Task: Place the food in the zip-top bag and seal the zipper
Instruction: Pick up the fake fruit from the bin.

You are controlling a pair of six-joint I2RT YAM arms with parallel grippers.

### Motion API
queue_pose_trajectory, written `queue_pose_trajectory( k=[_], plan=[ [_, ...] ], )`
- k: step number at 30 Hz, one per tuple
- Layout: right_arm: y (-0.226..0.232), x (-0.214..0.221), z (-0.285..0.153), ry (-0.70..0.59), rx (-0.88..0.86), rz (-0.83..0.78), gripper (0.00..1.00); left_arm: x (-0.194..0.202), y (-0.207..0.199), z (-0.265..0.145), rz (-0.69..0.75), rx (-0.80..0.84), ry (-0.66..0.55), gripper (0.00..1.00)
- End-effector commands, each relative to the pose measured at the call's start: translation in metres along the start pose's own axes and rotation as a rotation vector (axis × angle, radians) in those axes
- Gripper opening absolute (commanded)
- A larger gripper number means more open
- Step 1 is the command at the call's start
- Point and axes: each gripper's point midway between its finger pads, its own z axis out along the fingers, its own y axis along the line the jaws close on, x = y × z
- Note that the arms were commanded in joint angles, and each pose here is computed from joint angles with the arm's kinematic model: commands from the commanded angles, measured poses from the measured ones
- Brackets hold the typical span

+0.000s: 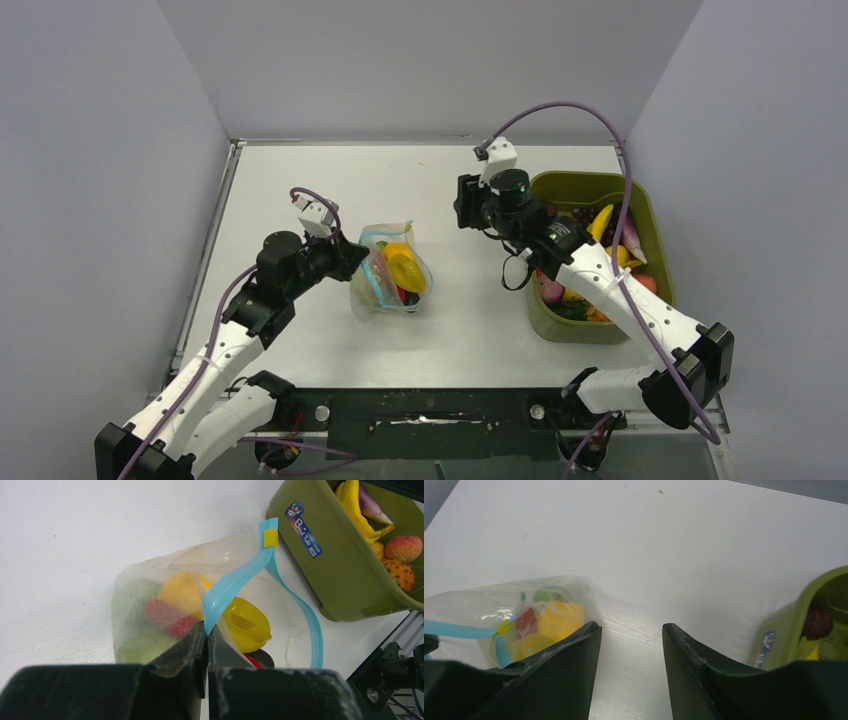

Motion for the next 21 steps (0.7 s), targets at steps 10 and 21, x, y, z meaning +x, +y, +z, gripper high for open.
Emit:
queue_pose_trajectory(
  k=[10,21],
  plan=[
    [-0.151,0.007,-0.015,0.066,0.434,0.047,0.43,-0.019,-0.007,-0.005,0.036,0.021,-0.062,0.00],
    [-0.257,0.053,-0.010,0.139,0.605,0.189,0.49,-0.019,-0.008,-0.004,0.035,0.030,-0.058,0.00]
  ],
)
